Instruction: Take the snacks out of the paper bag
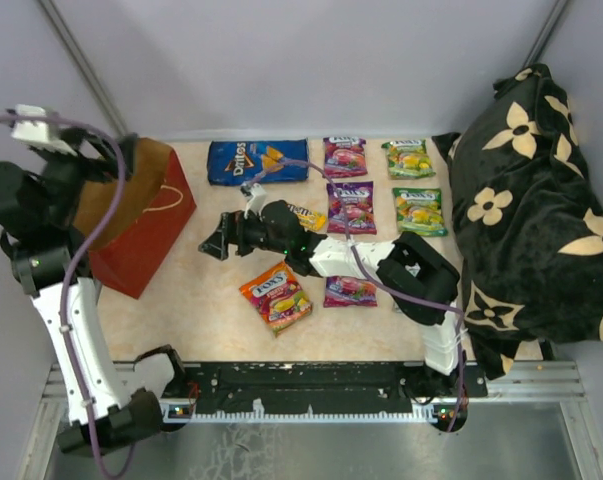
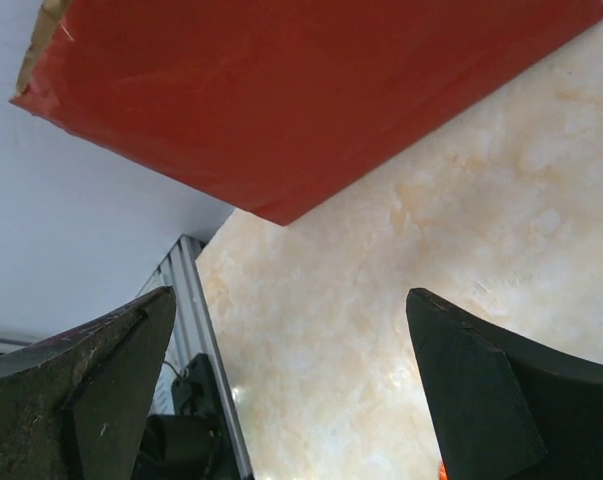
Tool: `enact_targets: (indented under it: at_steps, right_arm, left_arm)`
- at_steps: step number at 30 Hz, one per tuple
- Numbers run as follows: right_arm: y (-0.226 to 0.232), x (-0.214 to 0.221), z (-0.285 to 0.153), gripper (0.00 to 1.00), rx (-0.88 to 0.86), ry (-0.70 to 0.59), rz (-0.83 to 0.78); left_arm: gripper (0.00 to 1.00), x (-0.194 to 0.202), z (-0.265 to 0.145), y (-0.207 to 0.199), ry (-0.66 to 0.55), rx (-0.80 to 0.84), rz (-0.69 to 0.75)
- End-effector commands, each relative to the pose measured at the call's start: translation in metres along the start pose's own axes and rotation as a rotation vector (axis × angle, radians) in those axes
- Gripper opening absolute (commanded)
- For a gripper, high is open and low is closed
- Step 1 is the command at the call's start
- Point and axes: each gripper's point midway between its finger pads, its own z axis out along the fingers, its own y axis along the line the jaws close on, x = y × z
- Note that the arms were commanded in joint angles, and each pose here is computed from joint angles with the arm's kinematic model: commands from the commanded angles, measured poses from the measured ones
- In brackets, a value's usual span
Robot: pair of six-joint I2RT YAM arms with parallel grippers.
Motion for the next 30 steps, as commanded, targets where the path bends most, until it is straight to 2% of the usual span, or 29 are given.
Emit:
enact_targets:
  at_steps: [1,4,7,10,11,14,16,21,24,27,30]
  right_arm:
    - [0.011,-0.044,-0.027,0.99,-0.054,-0.108,-0.009]
    - [-0.016,-0.046,-0.055,0.99,-0.002,-0.129,0.016]
    - [-0.042,-0.064,-0.105,0.99,0.073,-0.204,0.039]
    - [-0.076,-0.076,-0.162,0.99,0.200,-0.279,0.055]
    - [-0.093,-0.078,-0.184,0.99,0.264,-0.303,0.063]
    - [-0.119,-0.088,-0.242,0.99,0.431,-0.394,0.081]
    - [-0.133,-0.093,-0.278,0.99,0.544,-0.466,0.105]
    - [-0.136,-0.101,-0.332,0.99,0.671,-0.595,0.104]
    - [-0.136,-0.099,-0.336,0.99,0.686,-0.588,0.099]
    - [-0.139,-0.095,-0.329,0.99,0.669,-0.566,0.114]
    - [-0.138,-0.094,-0.322,0.99,0.641,-0.552,0.128]
  left_arm:
    - [1.00,0.019,-0.017,-0.111,-0.015,0.503,-0.066]
    - [1.00,0.050,-0.011,-0.147,0.045,0.577,-0.094]
    - [1.00,0.085,-0.003,-0.173,0.131,0.607,-0.116]
    - [1.00,0.111,0.004,-0.207,0.162,0.660,-0.139]
    - [1.00,0.121,0.004,-0.230,0.181,0.695,-0.143]
    - [1.00,0.169,0.023,-0.264,0.284,0.613,-0.101]
    - [1.00,0.201,0.032,-0.272,0.333,0.574,-0.154]
    - [1.00,0.264,0.041,-0.266,0.292,0.410,-0.231]
    - [1.00,0.296,0.042,-0.264,0.269,0.360,-0.191]
    - [1.00,0.315,0.047,-0.239,0.211,0.245,-0.158]
    - [1.00,0.338,0.052,-0.216,0.194,0.245,-0.169]
